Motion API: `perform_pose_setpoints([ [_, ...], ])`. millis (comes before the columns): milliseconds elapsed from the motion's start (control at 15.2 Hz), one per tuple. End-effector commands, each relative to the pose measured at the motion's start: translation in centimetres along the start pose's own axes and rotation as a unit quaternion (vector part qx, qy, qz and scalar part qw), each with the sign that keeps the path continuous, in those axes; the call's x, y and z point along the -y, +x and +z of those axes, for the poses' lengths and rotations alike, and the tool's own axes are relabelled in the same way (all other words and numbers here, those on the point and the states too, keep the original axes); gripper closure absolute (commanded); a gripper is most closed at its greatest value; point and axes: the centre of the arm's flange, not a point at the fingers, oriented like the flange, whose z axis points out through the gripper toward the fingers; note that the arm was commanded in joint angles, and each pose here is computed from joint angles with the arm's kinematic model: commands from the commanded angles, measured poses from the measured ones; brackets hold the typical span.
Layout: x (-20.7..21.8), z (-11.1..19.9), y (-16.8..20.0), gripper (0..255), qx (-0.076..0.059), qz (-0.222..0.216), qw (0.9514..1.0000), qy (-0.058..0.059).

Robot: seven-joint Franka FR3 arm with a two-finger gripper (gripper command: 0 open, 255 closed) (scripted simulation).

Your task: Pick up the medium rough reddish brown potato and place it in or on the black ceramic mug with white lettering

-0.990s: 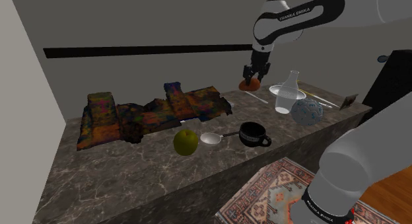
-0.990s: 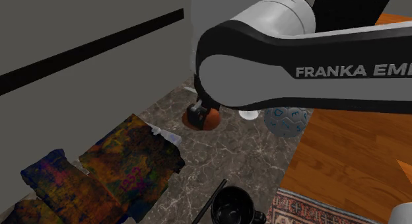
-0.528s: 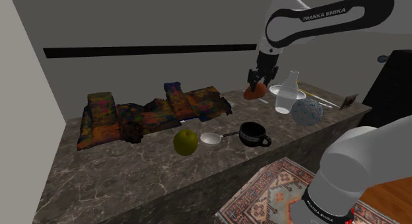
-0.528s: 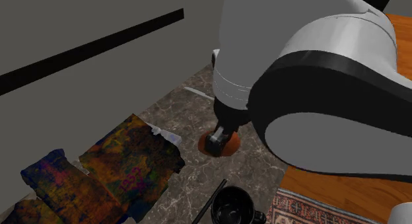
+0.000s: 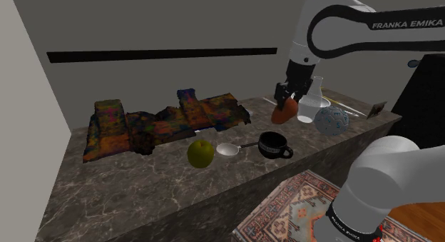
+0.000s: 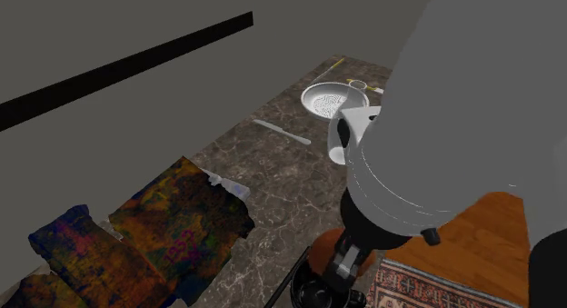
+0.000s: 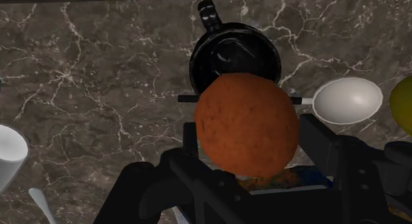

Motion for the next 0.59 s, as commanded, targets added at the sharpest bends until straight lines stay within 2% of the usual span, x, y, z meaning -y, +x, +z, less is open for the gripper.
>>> perform_pose_setpoints([
  [0, 1.2, -0.4, -2.0, 255, 0.0, 0.001, 1.0, 0.0],
  [66, 2.0, -0.7, -3.5, 255, 0.0, 0.001, 1.0, 0.0],
  [528, 2.3, 3.0, -3.9, 255, 0.0, 0.001, 1.0, 0.0],
])
